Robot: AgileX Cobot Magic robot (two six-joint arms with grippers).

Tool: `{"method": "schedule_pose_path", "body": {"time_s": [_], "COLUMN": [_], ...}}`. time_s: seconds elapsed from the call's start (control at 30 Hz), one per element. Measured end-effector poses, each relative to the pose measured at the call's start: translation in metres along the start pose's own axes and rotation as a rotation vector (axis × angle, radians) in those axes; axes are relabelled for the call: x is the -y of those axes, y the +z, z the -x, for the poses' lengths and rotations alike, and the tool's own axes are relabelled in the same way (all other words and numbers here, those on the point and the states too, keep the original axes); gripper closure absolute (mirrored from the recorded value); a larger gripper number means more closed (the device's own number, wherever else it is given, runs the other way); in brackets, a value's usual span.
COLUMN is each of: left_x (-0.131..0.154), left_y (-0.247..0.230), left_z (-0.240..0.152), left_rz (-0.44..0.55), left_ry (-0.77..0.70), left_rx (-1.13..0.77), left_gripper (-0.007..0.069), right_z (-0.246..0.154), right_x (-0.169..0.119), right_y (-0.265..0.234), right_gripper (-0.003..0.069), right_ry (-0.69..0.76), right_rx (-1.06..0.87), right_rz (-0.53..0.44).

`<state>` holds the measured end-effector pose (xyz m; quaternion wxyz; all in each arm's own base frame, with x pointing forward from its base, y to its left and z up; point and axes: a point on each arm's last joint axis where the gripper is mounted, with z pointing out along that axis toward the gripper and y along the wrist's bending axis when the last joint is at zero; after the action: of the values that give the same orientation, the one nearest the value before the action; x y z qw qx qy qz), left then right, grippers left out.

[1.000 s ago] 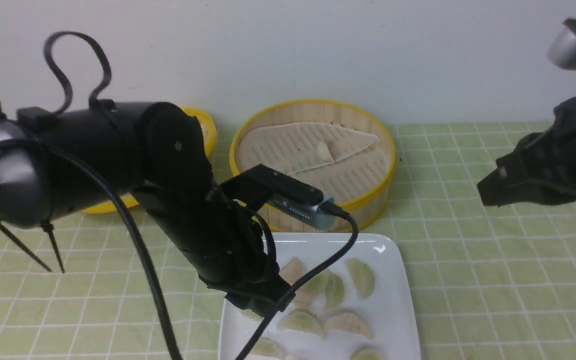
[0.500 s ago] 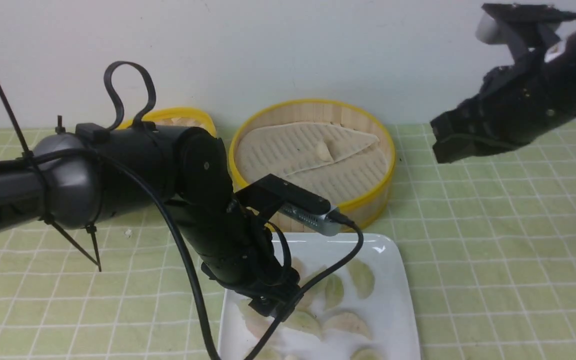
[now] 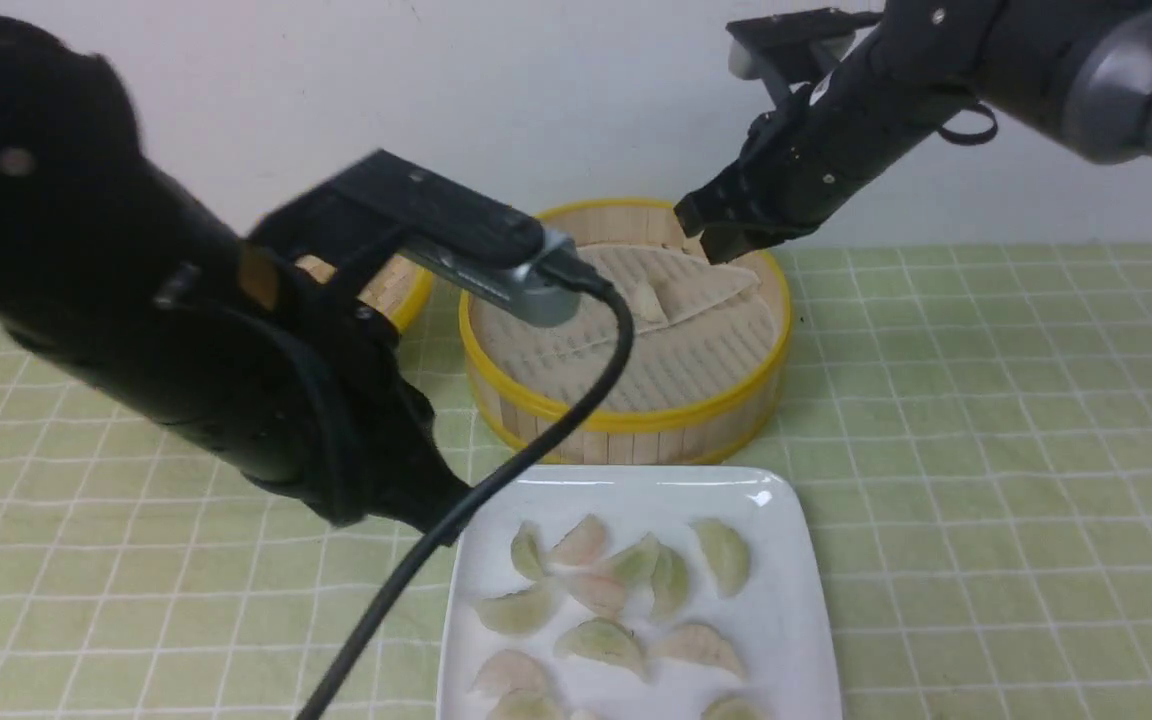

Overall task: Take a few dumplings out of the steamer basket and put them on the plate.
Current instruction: Use the right arm to grab a dumpling from inside the steamer

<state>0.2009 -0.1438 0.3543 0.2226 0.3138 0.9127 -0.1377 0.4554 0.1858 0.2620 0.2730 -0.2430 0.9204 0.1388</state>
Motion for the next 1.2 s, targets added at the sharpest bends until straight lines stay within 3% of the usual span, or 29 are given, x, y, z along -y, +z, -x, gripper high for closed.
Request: {"method": "schedule_pose_path", "body": {"time_s": [0.13, 0.37, 0.5, 0.87, 1.2], "left_x": [0.005, 0.005, 0.001, -0.01, -0.011], "left_y": [-0.035, -0.072, -0.08, -0.082, -0.083], "left_z": [-0.016, -0.044, -0.05, -0.051, -0.051], "left_rz": [0.022, 0.102, 0.163, 0.29, 0.305], "left_ry": [-0.005, -0.034, -0.056, -0.068, -0.064], "left_rx": [0.056, 0.076, 0.094, 0.094, 0.093], "left_gripper": [0.0631, 0.0631, 0.0631, 0.0631, 0.0631], "right_z": [0.005, 0.004, 0.001, 0.006, 0.014], "right_x": [0.008, 0.023, 0.025, -0.003, -0.009], "right_y": [0.032, 0.086, 0.105, 0.116, 0.108], "right_gripper": [0.0538, 0.034, 0.0276, 0.0259, 0.0258], "right_ry": [-0.052, -0.154, -0.198, -0.256, -0.259], "right_rx": [0.01, 0.047, 0.054, 0.078, 0.1], "right_rz": [-0.009, -0.054, -0.063, -0.04, -0.029]}}
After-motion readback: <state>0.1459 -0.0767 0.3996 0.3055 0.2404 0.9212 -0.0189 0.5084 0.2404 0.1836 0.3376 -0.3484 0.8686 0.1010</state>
